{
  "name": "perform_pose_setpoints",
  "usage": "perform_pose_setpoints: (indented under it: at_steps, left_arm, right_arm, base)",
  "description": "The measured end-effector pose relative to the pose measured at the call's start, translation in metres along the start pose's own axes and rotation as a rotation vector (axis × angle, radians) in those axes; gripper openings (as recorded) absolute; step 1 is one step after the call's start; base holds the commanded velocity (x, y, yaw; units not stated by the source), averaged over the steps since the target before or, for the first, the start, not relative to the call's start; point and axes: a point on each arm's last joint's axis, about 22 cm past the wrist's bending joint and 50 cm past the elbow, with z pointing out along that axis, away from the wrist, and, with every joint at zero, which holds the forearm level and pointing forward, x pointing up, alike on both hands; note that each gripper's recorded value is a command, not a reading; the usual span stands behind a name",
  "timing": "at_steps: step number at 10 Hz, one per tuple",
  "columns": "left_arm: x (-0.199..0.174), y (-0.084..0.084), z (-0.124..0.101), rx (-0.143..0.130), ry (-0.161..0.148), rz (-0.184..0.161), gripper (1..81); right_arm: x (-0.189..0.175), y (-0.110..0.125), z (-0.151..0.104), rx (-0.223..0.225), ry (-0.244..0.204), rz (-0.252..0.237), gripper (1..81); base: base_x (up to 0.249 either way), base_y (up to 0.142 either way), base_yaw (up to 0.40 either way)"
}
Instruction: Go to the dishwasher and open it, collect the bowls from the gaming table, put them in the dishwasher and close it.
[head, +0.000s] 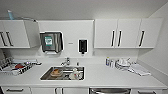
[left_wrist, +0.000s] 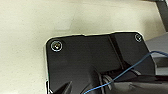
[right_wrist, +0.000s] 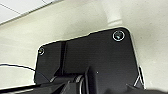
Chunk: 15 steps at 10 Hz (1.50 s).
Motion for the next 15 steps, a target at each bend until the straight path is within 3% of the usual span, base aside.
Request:
perform_pose_setpoints:
  at_steps: [8, 11, 13, 15]
  left_arm:
    - [-0.003, 0.001, 0.0, -0.001, -0.004, -0.002, 81.1]
    - [0.003, -0.002, -0.009, -0.023, 0.025, -0.005, 81.1]
    - [0.012, -0.02, -0.029, -0.039, 0.052, -0.009, 81.1]
    - [0.021, -0.053, -0.061, -0.034, 0.083, -0.016, 81.1]
  right_arm:
    - [0.004, 0.0, 0.0, 0.002, 0.001, 0.003, 81.1]
    - [0.003, -0.013, -0.011, 0.054, -0.008, 0.011, 81.1]
    - [0.005, -0.016, -0.029, 0.09, -0.016, 0.014, 81.1]
    - [0.015, -0.015, -0.05, 0.121, -0.014, 0.013, 81.1]
  base:
    - [0.04, 0.0, 0.0]
    - [0.0, 0.0, 0.0]
    - [0.0, 0.0, 0.0]
    - [0.0, 0.0, 0.0]
